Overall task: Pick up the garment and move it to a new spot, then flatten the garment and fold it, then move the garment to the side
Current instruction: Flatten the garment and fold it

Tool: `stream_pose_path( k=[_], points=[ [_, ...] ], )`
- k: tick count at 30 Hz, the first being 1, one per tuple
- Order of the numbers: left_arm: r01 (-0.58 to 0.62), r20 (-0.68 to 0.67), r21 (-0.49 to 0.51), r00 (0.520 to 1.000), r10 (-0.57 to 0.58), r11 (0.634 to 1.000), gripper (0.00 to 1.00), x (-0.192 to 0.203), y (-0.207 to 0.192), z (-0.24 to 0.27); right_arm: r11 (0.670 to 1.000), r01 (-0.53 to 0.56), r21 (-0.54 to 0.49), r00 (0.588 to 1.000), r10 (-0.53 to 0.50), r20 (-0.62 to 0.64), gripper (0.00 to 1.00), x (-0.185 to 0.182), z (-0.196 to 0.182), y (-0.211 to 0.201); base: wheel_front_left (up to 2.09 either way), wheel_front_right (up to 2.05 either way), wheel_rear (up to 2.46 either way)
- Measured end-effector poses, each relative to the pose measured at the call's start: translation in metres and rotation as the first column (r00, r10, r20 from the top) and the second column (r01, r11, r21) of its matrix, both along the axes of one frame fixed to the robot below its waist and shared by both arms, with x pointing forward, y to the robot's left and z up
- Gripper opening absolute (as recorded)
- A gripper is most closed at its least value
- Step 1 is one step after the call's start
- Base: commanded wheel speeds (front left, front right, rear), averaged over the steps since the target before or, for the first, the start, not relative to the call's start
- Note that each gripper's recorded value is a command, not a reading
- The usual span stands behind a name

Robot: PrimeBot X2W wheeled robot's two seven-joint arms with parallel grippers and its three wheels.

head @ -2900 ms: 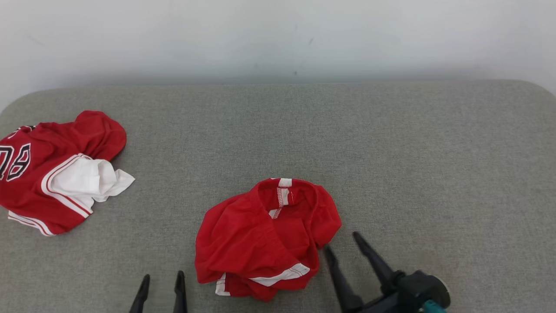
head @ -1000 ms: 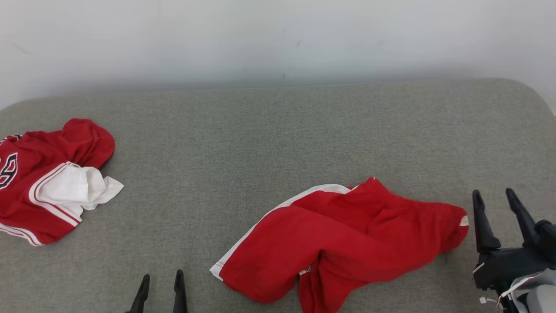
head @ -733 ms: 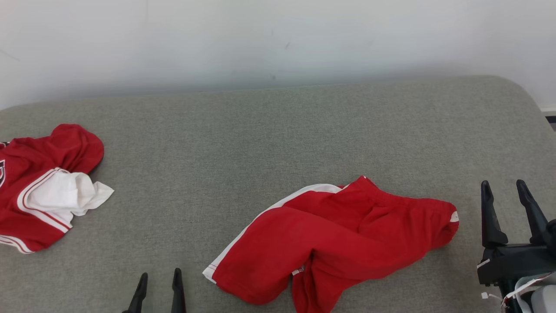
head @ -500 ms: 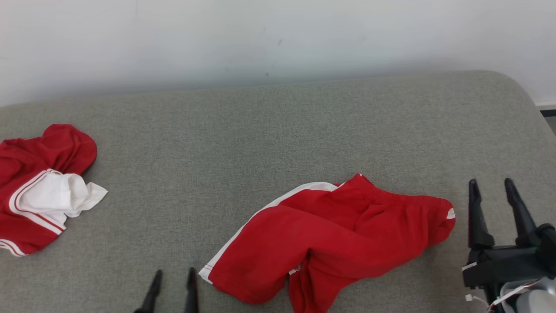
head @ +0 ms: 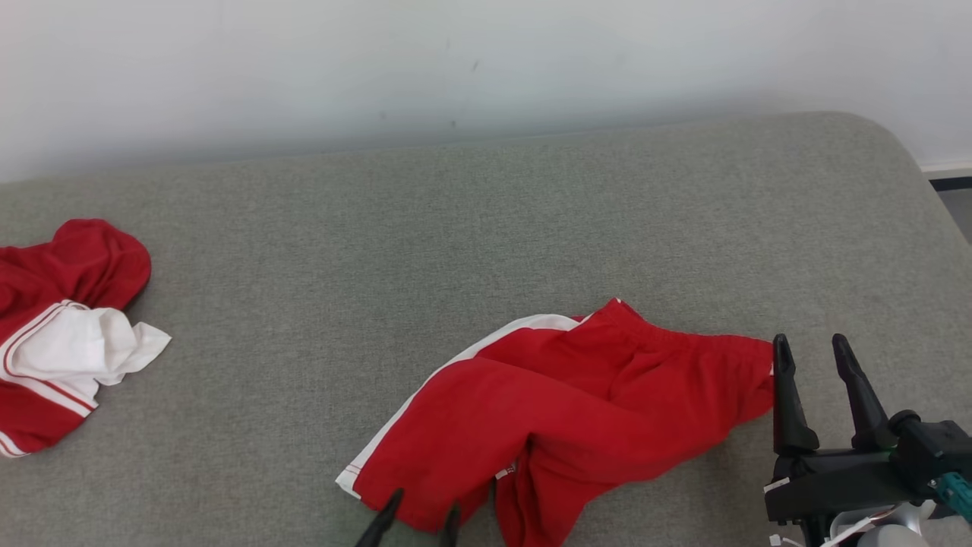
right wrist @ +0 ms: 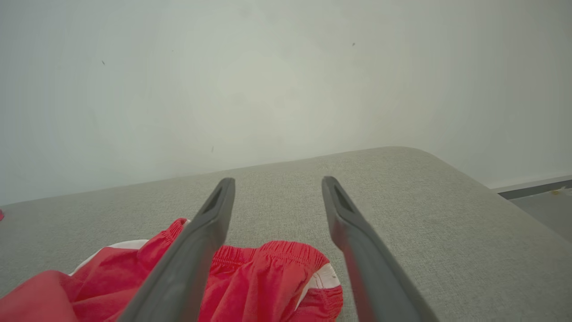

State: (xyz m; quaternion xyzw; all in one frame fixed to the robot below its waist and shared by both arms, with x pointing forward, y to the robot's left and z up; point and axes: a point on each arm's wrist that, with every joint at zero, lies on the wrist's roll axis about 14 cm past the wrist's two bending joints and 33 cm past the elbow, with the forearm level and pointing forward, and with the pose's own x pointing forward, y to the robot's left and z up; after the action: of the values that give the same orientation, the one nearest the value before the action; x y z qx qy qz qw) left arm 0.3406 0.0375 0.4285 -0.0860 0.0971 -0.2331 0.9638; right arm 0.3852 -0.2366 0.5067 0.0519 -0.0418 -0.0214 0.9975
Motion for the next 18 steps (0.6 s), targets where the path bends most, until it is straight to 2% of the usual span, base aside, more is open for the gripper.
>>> stream_pose_path(
  k=[5,11,12,13,18],
  points=[
    [0.08,0.0,0.031,0.997,-0.08,0.996,1.0,0.002,-0.019,-0.005,1.0,0.013,0.005,1.0,-0.013,-0.007,1.0,-0.004,-0.002,-0.003,0.0,0.0,0.0],
    [0.06,-0.027,0.064,0.998,-0.058,0.996,1.0,0.018,-0.016,-0.016,0.999,0.037,0.009,0.999,-0.037,-0.013,1.0,-0.01,-0.004,-0.01,0.0,0.0,0.0],
    [0.059,-0.029,0.071,0.998,-0.057,0.996,0.11,0.02,-0.016,-0.018,0.999,0.042,0.009,0.999,-0.042,-0.014,1.0,-0.011,-0.004,-0.012,0.0,0.0,0.0],
    [0.06,-0.026,0.071,0.998,-0.058,0.996,0.0,0.023,-0.017,-0.017,0.999,0.047,0.01,0.999,-0.047,-0.015,1.0,-0.013,-0.004,-0.013,0.0,0.0,0.0],
    [0.041,0.029,0.067,0.999,-0.043,0.997,0.0,0.045,-0.017,-0.003,0.998,0.064,0.012,0.998,-0.064,-0.021,1.0,-0.016,-0.006,-0.018,0.0,0.0,0.0]
  ],
)
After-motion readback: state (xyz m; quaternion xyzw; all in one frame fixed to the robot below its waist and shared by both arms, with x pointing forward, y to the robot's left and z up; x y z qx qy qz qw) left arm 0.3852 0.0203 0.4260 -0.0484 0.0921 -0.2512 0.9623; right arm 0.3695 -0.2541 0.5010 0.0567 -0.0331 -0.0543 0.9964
